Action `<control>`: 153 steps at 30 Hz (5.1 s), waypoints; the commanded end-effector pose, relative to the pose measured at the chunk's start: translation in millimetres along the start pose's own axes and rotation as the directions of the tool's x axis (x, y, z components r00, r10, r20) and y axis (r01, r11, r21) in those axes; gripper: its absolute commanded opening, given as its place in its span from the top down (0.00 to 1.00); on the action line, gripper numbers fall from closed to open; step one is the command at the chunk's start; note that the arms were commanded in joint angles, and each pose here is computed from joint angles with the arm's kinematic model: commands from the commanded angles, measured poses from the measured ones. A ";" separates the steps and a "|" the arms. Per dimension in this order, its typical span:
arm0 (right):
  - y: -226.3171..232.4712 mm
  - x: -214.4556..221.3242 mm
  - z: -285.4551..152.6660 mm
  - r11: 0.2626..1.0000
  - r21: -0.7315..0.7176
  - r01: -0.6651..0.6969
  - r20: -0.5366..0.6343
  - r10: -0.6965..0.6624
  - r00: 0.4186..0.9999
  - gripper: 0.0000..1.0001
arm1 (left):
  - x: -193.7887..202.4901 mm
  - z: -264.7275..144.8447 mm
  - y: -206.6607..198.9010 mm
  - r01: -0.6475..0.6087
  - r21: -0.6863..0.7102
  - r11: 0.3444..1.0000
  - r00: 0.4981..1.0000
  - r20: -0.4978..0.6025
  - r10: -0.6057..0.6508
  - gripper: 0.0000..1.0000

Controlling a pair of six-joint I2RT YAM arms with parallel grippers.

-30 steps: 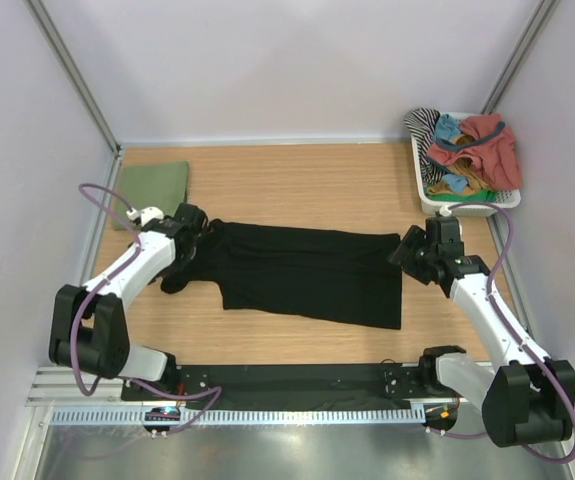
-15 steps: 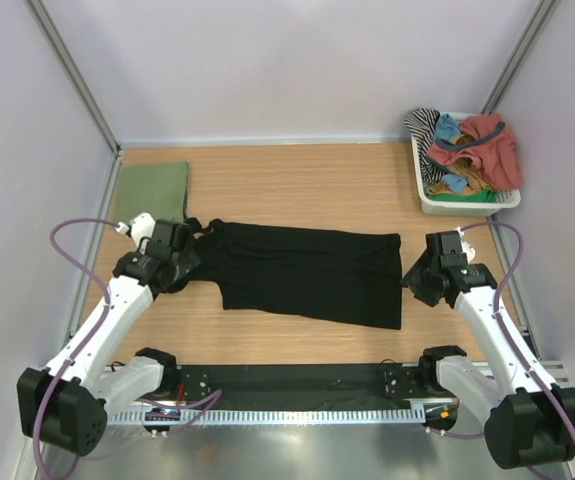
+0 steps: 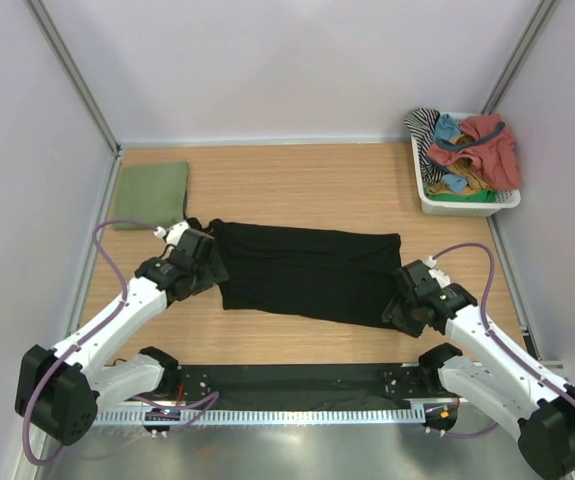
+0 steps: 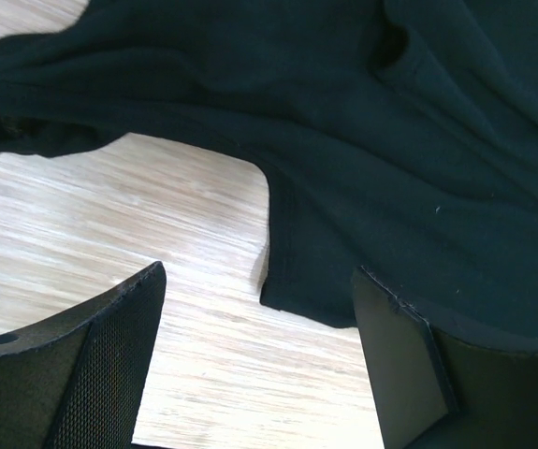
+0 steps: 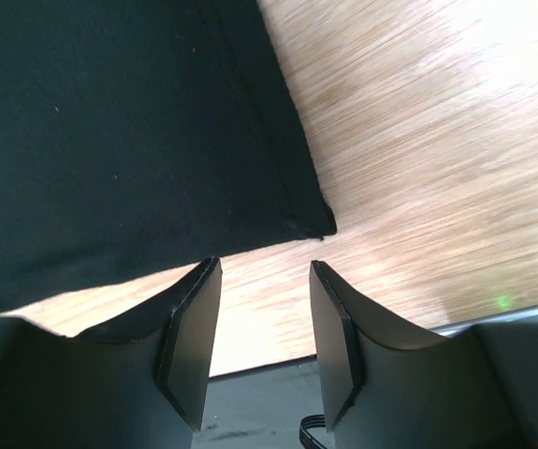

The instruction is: Fold and stack the tank tops

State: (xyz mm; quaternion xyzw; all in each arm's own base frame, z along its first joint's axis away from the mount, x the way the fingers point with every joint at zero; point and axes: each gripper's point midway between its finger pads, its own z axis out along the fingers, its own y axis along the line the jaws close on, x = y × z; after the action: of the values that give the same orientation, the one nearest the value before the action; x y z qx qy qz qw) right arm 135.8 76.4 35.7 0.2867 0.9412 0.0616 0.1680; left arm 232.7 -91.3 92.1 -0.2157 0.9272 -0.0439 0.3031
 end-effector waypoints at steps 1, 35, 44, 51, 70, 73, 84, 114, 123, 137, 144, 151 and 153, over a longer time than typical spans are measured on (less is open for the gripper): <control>-4.3 -10.2 -3.7 0.998 0.023 -0.059 0.073 0.057 0.996 0.52 | 0.4 1.4 -13.6 0.009 0.058 0.998 1.000 0.010 -0.009 0.19; -8.3 -14.7 17.9 0.983 0.129 -0.128 0.115 0.114 0.987 0.91 | 48.6 16.9 -35.9 -0.103 0.123 0.987 0.984 -0.135 0.119 0.46; -6.2 -14.4 17.8 0.985 0.113 -0.128 0.112 0.115 0.987 0.91 | 70.8 20.1 -16.1 -0.111 0.077 0.991 0.972 -0.200 0.125 0.45; -4.3 -14.3 17.7 0.987 0.104 -0.125 0.109 0.113 0.988 0.91 | 77.5 29.9 -14.6 -0.116 0.055 0.992 0.967 -0.222 0.125 0.50; 2.5 -23.8 4.0 0.992 0.095 -0.087 0.125 0.075 0.989 0.92 | 87.2 32.8 -22.1 -0.135 0.098 0.986 0.959 -0.239 0.155 1.00; 9.4 -33.8 -6.1 0.993 0.103 -0.063 0.141 0.048 0.989 0.93 | 82.8 21.8 -25.2 -0.137 0.109 0.985 0.956 -0.248 0.160 1.00; 3.8 -24.6 -14.7 0.992 0.110 -0.063 0.099 0.053 0.994 0.96 | 80.8 -5.8 -15.3 -0.131 0.131 0.983 0.954 -0.252 0.161 1.00; 54.0 -134.6 -33.1 0.989 0.145 -0.037 0.336 -0.014 0.942 0.90 | -5.9 5.2 -56.6 -0.070 0.098 0.993 0.986 -0.142 0.083 1.00; 70.1 -175.5 -11.2 0.996 0.088 -0.024 0.334 -0.007 0.942 0.90 | -41.8 34.8 -66.0 -0.046 0.070 0.996 0.990 -0.126 0.055 1.00; 71.3 -181.0 10.0 0.989 0.146 -0.032 0.293 -0.012 0.956 0.90 | -50.6 65.0 -77.6 -0.064 0.051 0.997 0.981 -0.178 0.072 1.00; 61.1 -165.1 -2.4 0.993 0.113 -0.039 0.286 0.005 0.958 0.90 | -38.6 49.9 -72.3 -0.046 0.092 0.995 0.980 -0.189 0.063 1.00; 31.1 -127.1 -9.5 0.990 0.132 -0.055 0.224 0.024 0.974 0.91 | -3.4 23.1 -52.1 -0.019 0.136 0.990 0.977 -0.207 0.047 1.00; 26.3 -112.8 -11.9 0.992 0.117 -0.054 0.186 0.031 0.982 0.91 | 9.3 16.0 -47.1 -0.012 0.148 0.989 0.975 -0.216 0.044 1.00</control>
State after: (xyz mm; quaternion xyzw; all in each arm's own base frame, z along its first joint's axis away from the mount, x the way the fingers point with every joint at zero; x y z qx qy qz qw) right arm 256.2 36.6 87.0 0.3089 0.9152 -0.0203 0.2580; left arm 265.4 -131.9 82.2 -0.1728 0.9546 -0.1120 0.2152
